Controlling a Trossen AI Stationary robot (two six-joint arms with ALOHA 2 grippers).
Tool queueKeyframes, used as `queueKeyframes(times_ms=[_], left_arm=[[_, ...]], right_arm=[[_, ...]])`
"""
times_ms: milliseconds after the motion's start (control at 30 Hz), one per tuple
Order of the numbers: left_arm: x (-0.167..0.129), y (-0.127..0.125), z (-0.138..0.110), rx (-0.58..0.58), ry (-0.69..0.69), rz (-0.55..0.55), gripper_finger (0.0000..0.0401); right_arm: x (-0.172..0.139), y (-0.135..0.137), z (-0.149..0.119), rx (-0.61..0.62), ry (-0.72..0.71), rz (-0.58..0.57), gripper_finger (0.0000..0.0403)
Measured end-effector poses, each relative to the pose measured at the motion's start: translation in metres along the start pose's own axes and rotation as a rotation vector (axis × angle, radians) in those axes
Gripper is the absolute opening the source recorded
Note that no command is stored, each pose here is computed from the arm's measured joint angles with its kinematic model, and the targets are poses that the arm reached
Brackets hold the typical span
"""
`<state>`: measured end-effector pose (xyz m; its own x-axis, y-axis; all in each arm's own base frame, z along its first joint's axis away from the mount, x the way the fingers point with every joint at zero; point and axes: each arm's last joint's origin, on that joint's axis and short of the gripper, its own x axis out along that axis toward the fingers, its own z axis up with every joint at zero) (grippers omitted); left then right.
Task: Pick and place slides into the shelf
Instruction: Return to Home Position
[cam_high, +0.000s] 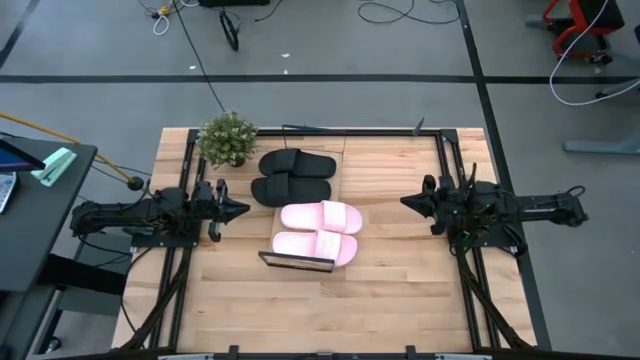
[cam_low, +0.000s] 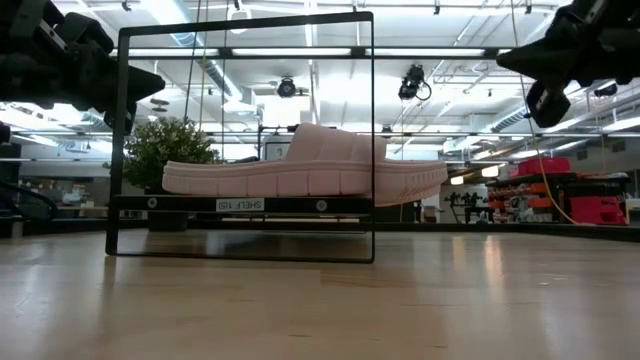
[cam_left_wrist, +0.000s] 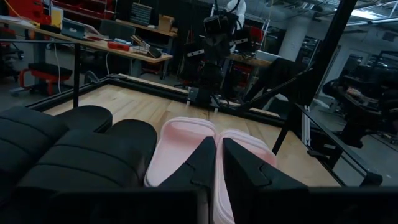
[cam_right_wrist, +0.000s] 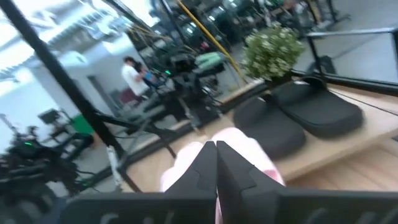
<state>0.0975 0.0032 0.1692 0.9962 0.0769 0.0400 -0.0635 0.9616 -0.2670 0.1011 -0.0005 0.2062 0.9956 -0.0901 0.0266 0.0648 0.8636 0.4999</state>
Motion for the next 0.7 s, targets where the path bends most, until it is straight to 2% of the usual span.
queueKeyframes(times_ms=[367, 700], left_arm=[[0.0, 0.0, 0.0, 0.0, 0.0, 0.0, 0.0019], [0.0, 0.0, 0.0, 0.0, 0.0, 0.0, 0.0031]], right_arm=[[-0.001, -0.008, -0.018, 0.015, -0.11, 0.139, 0.0], [-0.001, -0.008, -0.02, -0.066, -0.083, 0.181, 0.0]])
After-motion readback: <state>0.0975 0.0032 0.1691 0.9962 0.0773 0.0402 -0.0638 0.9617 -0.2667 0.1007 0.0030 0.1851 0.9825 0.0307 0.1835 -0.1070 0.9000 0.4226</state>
